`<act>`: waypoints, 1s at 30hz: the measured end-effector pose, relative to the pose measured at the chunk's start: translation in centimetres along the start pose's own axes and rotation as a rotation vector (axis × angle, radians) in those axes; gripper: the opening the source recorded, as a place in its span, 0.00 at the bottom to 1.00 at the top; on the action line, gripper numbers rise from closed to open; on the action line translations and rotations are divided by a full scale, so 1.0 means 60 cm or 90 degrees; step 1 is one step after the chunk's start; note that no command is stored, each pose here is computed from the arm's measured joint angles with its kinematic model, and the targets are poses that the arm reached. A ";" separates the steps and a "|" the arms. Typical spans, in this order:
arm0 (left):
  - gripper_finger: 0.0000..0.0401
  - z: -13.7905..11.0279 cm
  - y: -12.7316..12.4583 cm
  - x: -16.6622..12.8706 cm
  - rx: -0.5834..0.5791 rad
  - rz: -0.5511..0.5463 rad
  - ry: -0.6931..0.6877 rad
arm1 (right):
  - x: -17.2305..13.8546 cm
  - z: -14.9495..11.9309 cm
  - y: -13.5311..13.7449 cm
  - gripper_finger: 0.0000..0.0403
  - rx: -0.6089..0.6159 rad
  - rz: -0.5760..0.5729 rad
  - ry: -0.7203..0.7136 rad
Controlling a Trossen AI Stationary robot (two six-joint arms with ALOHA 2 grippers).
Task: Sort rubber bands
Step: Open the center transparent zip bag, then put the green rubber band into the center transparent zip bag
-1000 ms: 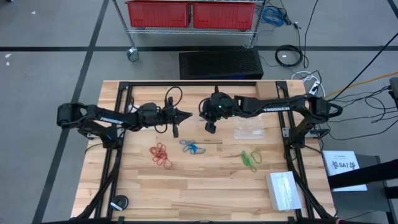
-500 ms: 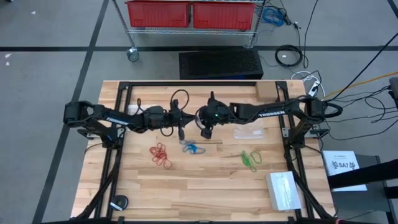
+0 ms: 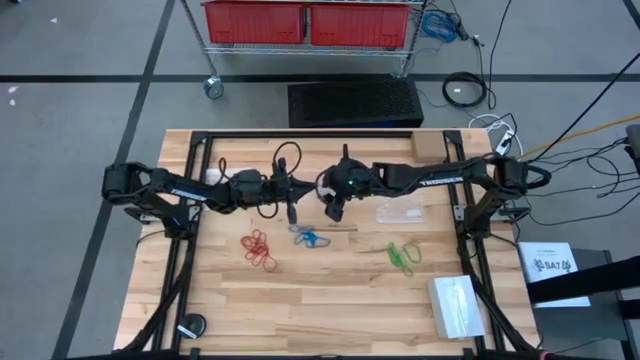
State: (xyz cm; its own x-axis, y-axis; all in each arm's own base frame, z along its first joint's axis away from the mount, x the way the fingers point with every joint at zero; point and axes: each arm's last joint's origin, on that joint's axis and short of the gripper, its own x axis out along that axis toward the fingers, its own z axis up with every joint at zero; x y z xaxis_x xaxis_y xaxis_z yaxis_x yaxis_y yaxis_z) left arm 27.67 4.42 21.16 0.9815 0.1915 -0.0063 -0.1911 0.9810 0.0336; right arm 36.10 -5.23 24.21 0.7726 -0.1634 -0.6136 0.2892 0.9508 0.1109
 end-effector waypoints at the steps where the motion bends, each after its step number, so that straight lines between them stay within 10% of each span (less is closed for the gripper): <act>1: 0.00 0.001 0.000 0.000 -0.001 0.000 -0.002 | -0.004 0.003 -0.002 0.46 0.002 0.006 -0.006; 19: 0.00 -0.004 0.001 -0.001 0.002 -0.004 0.011 | -0.164 0.017 -0.001 0.53 0.034 0.018 0.022; 30: 0.00 -0.006 0.001 -0.001 0.006 -0.004 0.020 | -0.226 -0.091 0.063 0.55 0.203 -0.064 0.396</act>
State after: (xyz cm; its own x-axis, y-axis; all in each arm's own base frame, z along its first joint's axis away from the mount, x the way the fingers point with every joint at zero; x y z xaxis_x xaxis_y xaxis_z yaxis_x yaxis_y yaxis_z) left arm 27.59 4.48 20.80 0.9816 0.1868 -0.0383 -0.1852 0.9818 0.0425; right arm 23.62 2.03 28.67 0.2944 0.0242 -0.9554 0.5677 0.7998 0.1952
